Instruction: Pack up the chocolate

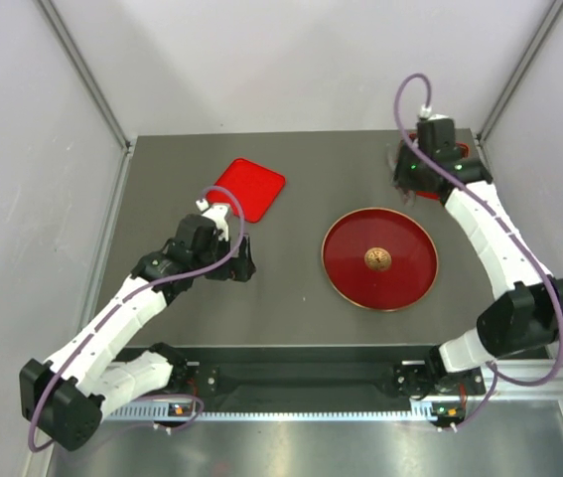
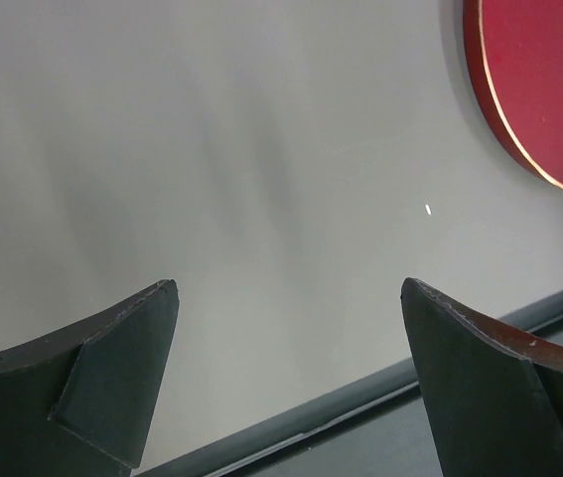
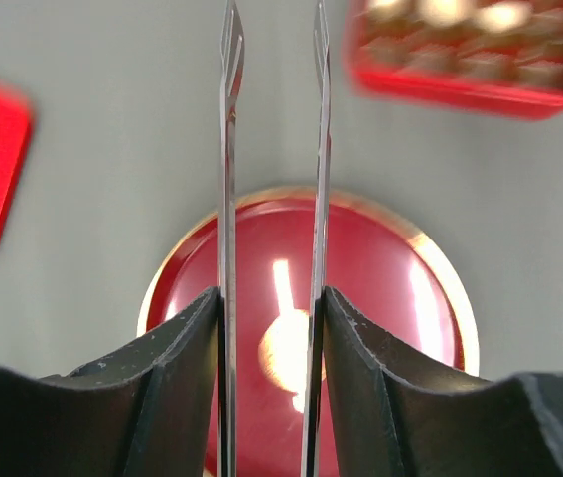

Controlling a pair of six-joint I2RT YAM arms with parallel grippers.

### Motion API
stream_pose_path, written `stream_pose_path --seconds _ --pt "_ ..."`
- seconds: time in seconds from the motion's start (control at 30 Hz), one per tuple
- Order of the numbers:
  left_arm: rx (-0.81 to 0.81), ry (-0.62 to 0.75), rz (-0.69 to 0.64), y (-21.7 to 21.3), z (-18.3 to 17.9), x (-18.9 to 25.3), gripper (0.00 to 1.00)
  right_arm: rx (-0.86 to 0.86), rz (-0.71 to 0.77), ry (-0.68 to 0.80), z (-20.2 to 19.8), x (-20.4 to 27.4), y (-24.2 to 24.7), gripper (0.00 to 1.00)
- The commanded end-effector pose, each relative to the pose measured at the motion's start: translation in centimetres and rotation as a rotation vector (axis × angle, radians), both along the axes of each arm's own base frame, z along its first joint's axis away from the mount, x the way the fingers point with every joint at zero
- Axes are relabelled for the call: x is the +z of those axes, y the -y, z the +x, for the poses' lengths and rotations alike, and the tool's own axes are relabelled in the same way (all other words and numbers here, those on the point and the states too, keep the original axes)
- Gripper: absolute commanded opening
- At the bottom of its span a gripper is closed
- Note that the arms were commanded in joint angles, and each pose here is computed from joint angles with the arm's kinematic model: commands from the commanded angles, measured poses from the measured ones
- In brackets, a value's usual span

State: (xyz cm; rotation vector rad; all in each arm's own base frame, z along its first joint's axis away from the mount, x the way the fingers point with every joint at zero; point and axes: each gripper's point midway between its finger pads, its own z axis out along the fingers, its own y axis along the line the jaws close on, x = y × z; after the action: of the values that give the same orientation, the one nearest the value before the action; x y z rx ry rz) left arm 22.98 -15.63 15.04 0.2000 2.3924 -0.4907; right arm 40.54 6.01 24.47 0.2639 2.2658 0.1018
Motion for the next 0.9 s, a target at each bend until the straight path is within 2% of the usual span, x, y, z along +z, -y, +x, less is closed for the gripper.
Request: stream_pose_path --seconds 0.0,0.23,0.4,0.57,0.73,0.87 --pt "0.043 0.058 -0.003 -0.5 0.6 1.5 0.99 0.094 0.010 0.026 -2.0 0.5 -3.7 0.43" --pt "0.156 0.124 0.010 -2.1 1.6 3.3 0.99 0.329 0.101 0.042 -6.3 -0.1 -15.4 0.43" --pt "0.202 0.160 -0.074 -1.5 2.1 6.1 0.99 0.414 0.117 0.022 -8.3 -2.6 -21.1 0.43" --pt "0.258 0.153 -0.094 -1.6 2.7 7.0 0.99 0.463 0.087 0.025 -9.6 -6.1 -24.7 0.43" --pt "0.390 0.127 -0.037 -3.7 3.4 6.4 0.99 0.477 0.017 0.009 -11.9 -9.2 -26.8 0.43" --pt "0.437 0.081 -0.102 -4.3 4.3 6.4 0.99 0.412 -0.028 0.024 -13.2 -11.9 -26.6 0.44"
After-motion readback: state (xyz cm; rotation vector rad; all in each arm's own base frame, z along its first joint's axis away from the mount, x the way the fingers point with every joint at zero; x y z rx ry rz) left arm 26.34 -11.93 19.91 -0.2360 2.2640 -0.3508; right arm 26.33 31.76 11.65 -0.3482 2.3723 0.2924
